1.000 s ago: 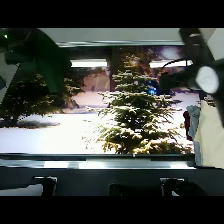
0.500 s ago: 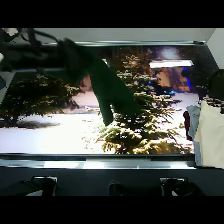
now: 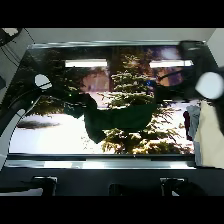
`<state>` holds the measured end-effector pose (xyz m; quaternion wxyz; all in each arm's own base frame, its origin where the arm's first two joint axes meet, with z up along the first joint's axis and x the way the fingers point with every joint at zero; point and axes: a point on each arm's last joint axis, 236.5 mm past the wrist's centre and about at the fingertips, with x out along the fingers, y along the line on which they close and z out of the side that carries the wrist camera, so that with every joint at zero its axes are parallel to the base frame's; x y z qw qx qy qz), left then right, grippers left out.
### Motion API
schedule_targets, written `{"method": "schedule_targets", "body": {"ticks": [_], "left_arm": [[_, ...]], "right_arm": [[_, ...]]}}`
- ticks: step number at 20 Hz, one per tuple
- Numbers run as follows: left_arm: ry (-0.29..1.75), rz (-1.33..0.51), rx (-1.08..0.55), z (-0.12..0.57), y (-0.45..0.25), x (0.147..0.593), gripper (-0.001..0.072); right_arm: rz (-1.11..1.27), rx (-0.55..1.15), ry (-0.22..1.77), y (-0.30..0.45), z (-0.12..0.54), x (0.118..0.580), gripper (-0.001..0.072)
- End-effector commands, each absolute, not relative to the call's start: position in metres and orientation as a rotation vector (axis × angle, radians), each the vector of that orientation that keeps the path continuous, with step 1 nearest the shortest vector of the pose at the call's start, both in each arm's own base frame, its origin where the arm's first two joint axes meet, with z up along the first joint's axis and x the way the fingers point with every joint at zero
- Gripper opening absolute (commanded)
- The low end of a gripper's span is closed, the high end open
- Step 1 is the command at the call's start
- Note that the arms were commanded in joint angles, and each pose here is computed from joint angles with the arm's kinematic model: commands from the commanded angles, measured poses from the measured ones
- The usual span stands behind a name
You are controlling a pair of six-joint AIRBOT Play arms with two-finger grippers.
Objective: Fold the shirts.
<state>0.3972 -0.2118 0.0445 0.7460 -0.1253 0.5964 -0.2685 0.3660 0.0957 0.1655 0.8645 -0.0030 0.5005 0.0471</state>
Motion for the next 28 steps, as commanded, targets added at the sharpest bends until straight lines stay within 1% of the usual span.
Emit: {"method": "schedule_targets", "body": {"ticks": [1, 3, 4, 6, 8, 11, 14, 17, 22, 25, 27, 28], "left_arm": [[1.465, -0.534, -0.252, 0.036, -0.158, 0.388, 0.0688], [1.437, -0.416, -0.197, 0.056, -0.104, 0.395, 0.0679], [1.418, -0.382, -0.219, 0.063, -0.089, 0.395, 0.0672], [1.429, -0.344, -0.26, 0.061, -0.075, 0.385, 0.0672], [1.527, -0.351, -0.274, 0.033, -0.081, 0.356, 0.0671], [1.673, -0.401, -0.267, -0.022, -0.114, 0.306, 0.0672], [1.689, -0.464, -0.358, -0.056, -0.162, 0.281, 0.0672], [1.699, -0.454, -0.407, -0.077, -0.189, 0.264, 0.0671], [1.596, -0.418, -0.477, -0.083, -0.221, 0.283, 0.0662], [1.584, -0.379, -0.499, -0.097, -0.232, 0.288, 0.0658], [1.612, -0.371, -0.5, -0.106, -0.235, 0.284, 0.0517], [1.618, -0.368, -0.5, -0.108, -0.235, 0.283, 0.0422]], "right_arm": [[0.142, 0.033, 1.179, 0.106, 0.091, 0.409, 0.0673], [0.088, 0.203, 1.221, 0.068, 0.075, 0.423, 0.0674], [0.081, 0.288, 1.229, 0.05, 0.071, 0.427, 0.0673], [0.032, 0.454, 1.259, 0.013, 0.06, 0.429, 0.0671], [-0.013, 0.531, 1.317, -0.012, 0.039, 0.425, 0.067], [0.03, 0.522, 1.445, -0.008, 0.0, 0.417, 0.067], [0.079, 0.522, 1.504, 0.008, -0.031, 0.421, 0.0673], [0.081, 0.535, 1.521, 0.01, -0.053, 0.427, 0.069], [0.074, 0.58, 1.521, 0.013, -0.081, 0.439, 0.069], [0.068, 0.617, 1.484, 0.015, -0.091, 0.452, 0.0689], [0.072, 0.663, 1.436, 0.02, -0.092, 0.465, 0.0685], [0.073, 0.687, 1.407, 0.022, -0.092, 0.473, 0.0671]]}}
